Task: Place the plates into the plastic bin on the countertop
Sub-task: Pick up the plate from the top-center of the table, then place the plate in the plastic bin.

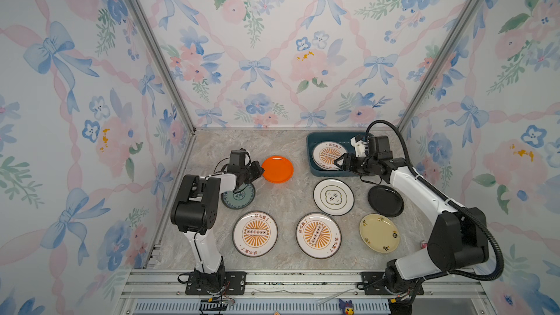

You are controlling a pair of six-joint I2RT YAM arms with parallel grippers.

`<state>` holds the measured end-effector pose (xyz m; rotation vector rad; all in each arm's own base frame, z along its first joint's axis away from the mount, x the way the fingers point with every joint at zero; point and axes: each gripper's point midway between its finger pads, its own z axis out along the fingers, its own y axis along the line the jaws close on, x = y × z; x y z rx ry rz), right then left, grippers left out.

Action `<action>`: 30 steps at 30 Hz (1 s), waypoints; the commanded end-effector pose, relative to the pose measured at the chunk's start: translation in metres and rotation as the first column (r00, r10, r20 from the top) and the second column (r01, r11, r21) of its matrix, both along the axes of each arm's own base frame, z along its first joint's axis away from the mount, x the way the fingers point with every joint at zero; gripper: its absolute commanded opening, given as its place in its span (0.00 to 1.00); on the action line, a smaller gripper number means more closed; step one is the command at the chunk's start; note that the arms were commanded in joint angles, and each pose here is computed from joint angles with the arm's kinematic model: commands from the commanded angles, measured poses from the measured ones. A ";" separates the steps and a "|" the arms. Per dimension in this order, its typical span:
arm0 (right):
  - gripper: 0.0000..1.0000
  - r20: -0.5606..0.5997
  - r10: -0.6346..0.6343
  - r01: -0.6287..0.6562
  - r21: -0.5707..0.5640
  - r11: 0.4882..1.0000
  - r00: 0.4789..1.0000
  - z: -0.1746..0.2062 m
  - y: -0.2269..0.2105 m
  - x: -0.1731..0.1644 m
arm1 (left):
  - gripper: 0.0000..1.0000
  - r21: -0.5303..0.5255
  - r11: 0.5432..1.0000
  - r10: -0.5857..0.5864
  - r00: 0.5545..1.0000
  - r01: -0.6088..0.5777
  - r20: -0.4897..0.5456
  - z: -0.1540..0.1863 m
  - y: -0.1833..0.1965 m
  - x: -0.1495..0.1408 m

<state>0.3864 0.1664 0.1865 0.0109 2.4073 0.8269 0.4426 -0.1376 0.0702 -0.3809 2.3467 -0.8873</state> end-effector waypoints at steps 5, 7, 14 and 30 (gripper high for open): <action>0.63 0.041 0.104 -0.109 0.156 0.982 0.994 0.013 0.050 -0.026 | 0.00 -0.053 0.990 -0.125 0.981 0.134 0.145 0.064 -0.019 -0.039; 0.65 0.047 0.116 -0.123 0.194 0.973 0.992 0.012 0.058 -0.030 | 0.00 -0.062 0.985 -0.148 0.977 0.159 0.154 0.069 -0.024 -0.051; 0.66 0.072 0.190 -0.203 0.296 0.933 0.979 0.008 0.087 -0.039 | 0.00 -0.063 0.975 -0.199 0.961 0.215 0.190 0.087 -0.035 -0.078; 0.66 0.114 0.339 -0.357 0.354 0.864 0.934 0.002 0.140 -0.059 | 0.00 -0.080 0.961 -0.240 0.942 0.265 0.236 0.109 -0.053 -0.089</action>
